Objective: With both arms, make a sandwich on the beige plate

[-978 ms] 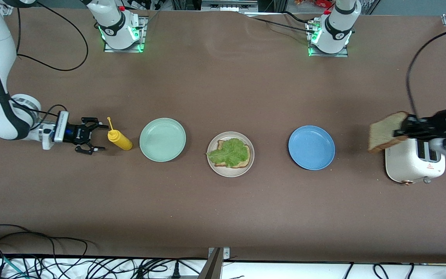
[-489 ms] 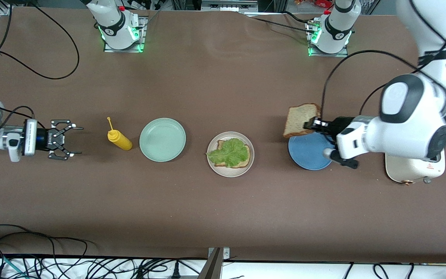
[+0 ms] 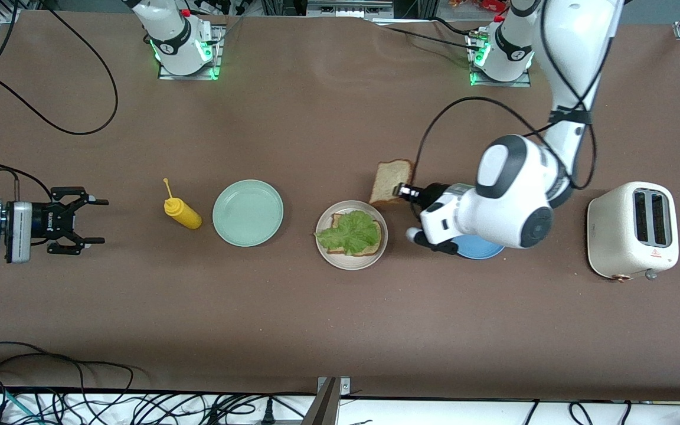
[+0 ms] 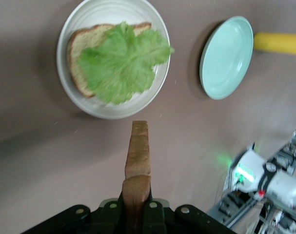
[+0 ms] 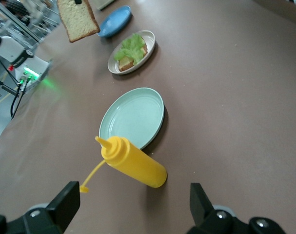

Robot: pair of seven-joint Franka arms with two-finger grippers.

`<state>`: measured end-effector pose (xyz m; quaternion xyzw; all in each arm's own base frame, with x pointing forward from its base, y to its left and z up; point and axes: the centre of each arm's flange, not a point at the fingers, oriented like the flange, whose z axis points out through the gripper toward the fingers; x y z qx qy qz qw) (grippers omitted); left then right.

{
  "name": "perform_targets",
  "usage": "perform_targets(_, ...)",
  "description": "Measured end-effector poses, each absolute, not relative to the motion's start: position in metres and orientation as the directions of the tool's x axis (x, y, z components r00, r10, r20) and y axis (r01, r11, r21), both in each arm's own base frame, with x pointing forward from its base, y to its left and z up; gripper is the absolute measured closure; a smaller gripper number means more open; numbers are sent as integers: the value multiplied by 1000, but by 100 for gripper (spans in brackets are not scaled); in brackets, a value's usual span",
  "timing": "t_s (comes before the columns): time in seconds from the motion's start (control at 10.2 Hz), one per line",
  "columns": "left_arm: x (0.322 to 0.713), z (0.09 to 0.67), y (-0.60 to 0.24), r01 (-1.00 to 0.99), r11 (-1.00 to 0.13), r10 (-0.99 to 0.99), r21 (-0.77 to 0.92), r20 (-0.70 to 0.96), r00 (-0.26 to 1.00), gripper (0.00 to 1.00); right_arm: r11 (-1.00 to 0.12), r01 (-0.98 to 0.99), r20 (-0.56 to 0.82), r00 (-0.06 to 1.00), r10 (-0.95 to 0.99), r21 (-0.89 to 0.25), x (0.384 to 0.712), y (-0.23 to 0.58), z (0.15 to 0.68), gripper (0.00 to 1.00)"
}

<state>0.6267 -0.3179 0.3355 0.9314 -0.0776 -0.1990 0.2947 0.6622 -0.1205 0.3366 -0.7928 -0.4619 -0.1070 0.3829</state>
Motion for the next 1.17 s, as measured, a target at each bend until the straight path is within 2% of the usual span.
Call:
perform_targets(0.2,630,322,-340,35,-814,-181,579,-310,933,90,-398,762,373,613,697,-510,662,-100,381,0)
perform_targets(0.68,637,290,-369,179,-760,-26,625,-305,952,90,-576,736,100,643,759,-357,650,-43,466,0)
perform_targets(0.88,641,284,-372,231,-728,25,646,-310,950,90,-683,668,6,716,698,-294,643,-20,490,0)
perform_targets(1.17,643,267,-370,264,-716,46,647,-333,942,90,-859,487,-143,849,508,-157,621,16,506,0)
